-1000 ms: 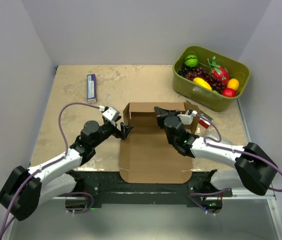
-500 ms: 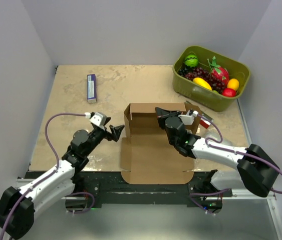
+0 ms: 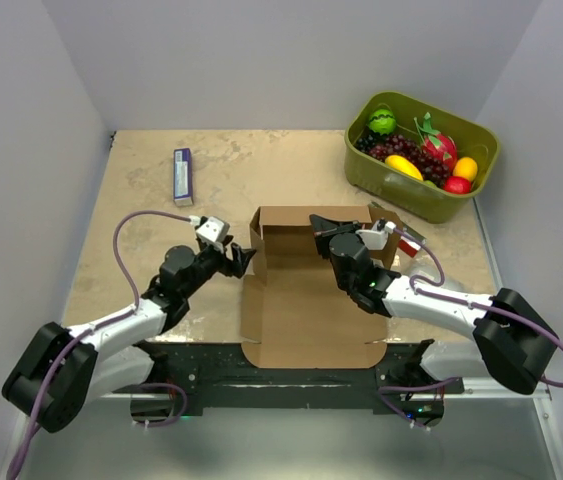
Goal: Fold the paper box
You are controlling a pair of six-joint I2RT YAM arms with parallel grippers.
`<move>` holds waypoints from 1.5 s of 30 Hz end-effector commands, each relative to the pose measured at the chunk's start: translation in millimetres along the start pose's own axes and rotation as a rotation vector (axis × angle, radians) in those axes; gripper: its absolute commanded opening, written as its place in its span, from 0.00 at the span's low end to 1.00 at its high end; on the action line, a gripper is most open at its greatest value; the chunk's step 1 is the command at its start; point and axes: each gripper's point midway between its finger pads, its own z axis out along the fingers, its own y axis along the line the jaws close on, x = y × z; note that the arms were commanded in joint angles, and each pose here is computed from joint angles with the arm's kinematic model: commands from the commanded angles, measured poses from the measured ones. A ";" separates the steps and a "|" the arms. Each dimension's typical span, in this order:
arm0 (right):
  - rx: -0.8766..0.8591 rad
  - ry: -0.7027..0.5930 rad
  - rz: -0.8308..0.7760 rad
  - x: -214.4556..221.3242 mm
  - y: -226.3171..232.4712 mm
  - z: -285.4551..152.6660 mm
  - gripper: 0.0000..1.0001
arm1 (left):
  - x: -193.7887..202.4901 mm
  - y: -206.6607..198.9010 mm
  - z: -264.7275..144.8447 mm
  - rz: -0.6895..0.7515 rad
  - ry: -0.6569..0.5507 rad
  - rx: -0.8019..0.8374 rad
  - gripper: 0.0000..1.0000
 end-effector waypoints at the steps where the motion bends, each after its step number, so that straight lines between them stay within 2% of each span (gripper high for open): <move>1: 0.112 -0.045 -0.181 -8.9 -43.3 1.6 0.00 | -46.7 -14.4 15.0 0.047 -0.147 0.082 0.73; 13: 0.107 -0.036 -0.183 -5.5 -38.5 3.4 0.00 | -35.3 -26.9 34.2 0.075 -0.109 0.173 0.73; 26: 0.093 -0.013 -0.173 -1.6 -24.8 2.1 0.00 | -15.8 -12.9 48.2 0.184 -0.024 0.031 0.71; 45: 0.085 0.014 -0.171 -0.4 -6.7 -3.9 0.00 | -2.2 -11.3 61.7 0.269 0.016 -0.004 0.71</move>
